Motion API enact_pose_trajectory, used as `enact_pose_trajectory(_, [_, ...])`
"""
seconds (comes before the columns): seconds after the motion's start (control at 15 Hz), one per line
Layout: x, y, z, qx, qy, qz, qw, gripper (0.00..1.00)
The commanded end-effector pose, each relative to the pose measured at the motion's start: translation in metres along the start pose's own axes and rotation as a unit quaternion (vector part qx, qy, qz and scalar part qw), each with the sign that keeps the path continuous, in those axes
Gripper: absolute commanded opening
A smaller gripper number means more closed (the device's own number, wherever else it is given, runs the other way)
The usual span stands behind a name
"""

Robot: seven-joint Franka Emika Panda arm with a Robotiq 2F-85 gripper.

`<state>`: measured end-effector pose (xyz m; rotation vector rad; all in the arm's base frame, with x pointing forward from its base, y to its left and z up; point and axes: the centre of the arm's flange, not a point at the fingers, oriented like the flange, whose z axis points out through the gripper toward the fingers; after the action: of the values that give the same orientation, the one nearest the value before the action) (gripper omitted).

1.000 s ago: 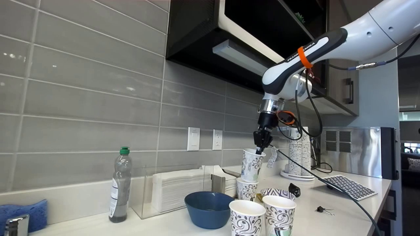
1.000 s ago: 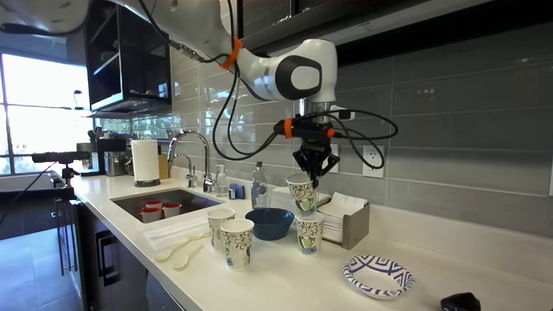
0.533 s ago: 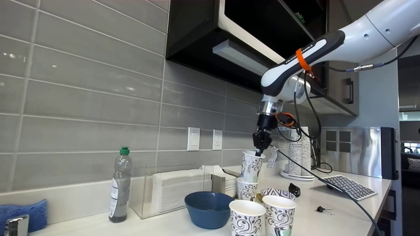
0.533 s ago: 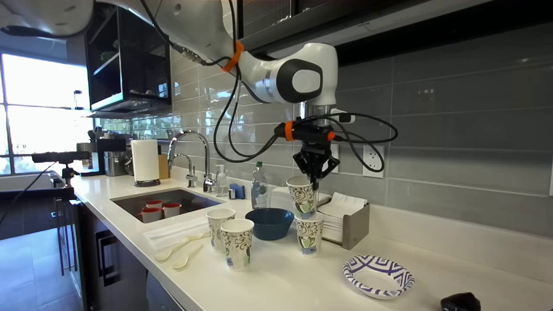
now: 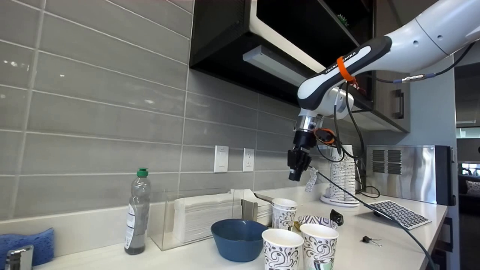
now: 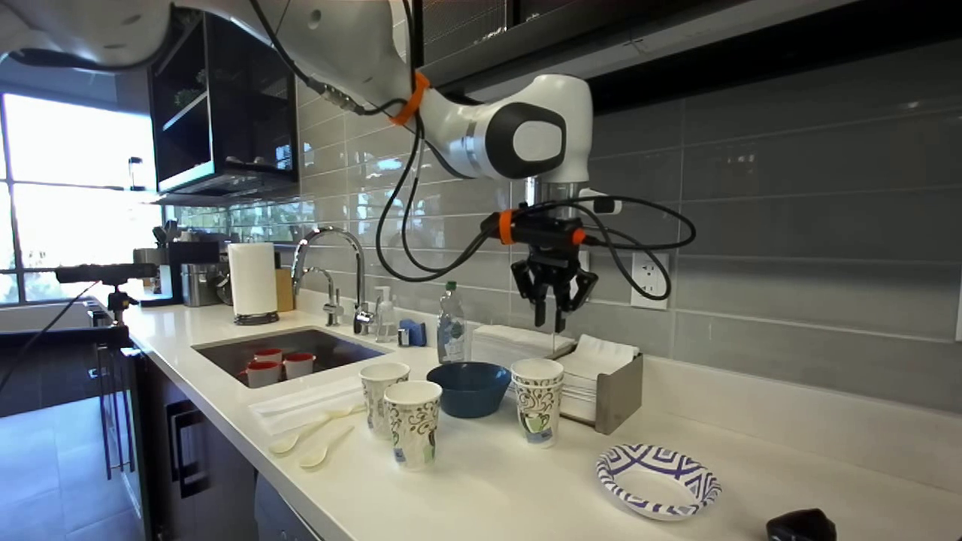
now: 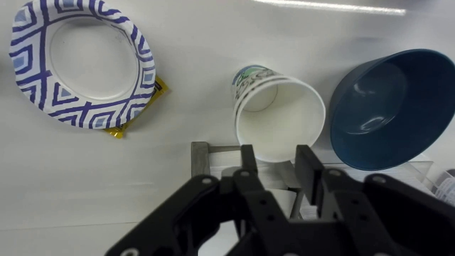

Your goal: Unstack the coffee cups and bowl, then stack them back up using the coffee cup on the far right.

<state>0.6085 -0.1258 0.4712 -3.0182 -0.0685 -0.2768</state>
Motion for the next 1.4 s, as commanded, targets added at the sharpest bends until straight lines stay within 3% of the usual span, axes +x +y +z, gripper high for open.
enact_pose_trajectory(0.0, [0.001, 0.001, -0.003, 0.000, 0.000, 0.001, 1.0000, 0.42])
enact_pose_trajectory(0.13, [0.002, 0.002, -0.009, 0.001, 0.000, 0.001, 1.0000, 0.57])
enact_pose_trajectory(0.4, [0.002, 0.002, -0.010, 0.001, 0.000, 0.001, 1.0000, 0.59])
enact_pose_trajectory(0.47, [0.002, 0.002, -0.010, 0.001, 0.000, 0.001, 1.0000, 0.84])
enact_pose_trajectory(0.53, [0.005, 0.019, -0.005, -0.020, 0.013, 0.041, 0.9989, 0.85])
enact_pose_trajectory(0.67, [0.006, 0.053, 0.001, -0.039, 0.033, 0.100, 0.9937, 0.98])
enact_pose_trajectory(1.0, [-0.011, 0.136, 0.026, -0.069, 0.046, 0.189, 0.9785, 1.00])
enact_pose_trajectory(1.33, [-0.027, 0.175, 0.067, -0.069, 0.005, 0.180, 0.9812, 1.00])
